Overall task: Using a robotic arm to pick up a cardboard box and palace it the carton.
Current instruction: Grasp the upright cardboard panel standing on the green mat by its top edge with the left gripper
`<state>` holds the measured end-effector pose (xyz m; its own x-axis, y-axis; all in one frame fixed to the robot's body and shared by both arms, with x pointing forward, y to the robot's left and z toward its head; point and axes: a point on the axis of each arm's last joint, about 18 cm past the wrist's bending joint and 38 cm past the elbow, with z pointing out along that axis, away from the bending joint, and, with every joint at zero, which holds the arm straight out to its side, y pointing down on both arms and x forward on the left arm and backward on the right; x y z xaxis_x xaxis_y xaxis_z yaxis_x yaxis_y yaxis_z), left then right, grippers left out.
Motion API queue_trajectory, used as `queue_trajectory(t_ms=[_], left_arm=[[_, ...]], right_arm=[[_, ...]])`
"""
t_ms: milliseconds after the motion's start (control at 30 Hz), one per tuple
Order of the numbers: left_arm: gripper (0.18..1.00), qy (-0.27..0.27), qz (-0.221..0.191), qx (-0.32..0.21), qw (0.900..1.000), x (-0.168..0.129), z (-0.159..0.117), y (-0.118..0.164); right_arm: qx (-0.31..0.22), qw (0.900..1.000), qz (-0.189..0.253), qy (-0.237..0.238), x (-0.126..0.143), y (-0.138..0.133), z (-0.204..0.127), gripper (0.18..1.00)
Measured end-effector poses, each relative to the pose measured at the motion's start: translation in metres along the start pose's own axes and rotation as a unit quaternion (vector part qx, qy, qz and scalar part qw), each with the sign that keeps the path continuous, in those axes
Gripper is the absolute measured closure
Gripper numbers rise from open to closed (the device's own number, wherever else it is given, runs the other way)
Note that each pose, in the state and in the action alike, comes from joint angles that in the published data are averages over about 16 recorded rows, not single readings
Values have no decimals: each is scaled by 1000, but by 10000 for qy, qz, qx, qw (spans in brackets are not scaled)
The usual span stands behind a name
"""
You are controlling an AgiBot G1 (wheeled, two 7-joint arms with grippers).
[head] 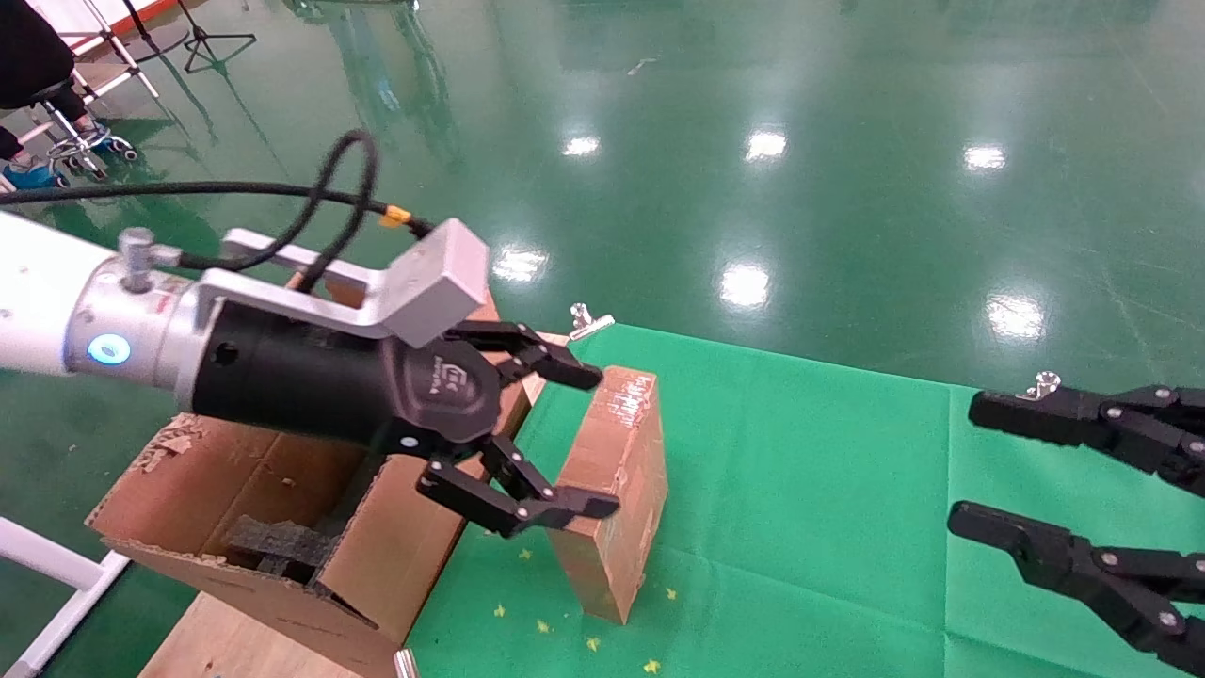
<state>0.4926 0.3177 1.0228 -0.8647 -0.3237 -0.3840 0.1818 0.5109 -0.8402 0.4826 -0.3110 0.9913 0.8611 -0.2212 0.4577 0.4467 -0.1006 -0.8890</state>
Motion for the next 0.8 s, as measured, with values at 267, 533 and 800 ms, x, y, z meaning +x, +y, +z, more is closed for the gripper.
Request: queue_trajectory(t_ms=[267,533,800], left_arm=[[183,-62,-370,-433,9984,-7,3,-1],[183,-204,-1000,-1004,9897,-18,10,1],[183,-551,-1633,-1709,9701,-30,15,-8]], right_arm=[[0,10000,0,2,0,0,0,687],[-1,10000,1,3,0,0,0,848],[-1,10000,1,5,0,0,0,949]])
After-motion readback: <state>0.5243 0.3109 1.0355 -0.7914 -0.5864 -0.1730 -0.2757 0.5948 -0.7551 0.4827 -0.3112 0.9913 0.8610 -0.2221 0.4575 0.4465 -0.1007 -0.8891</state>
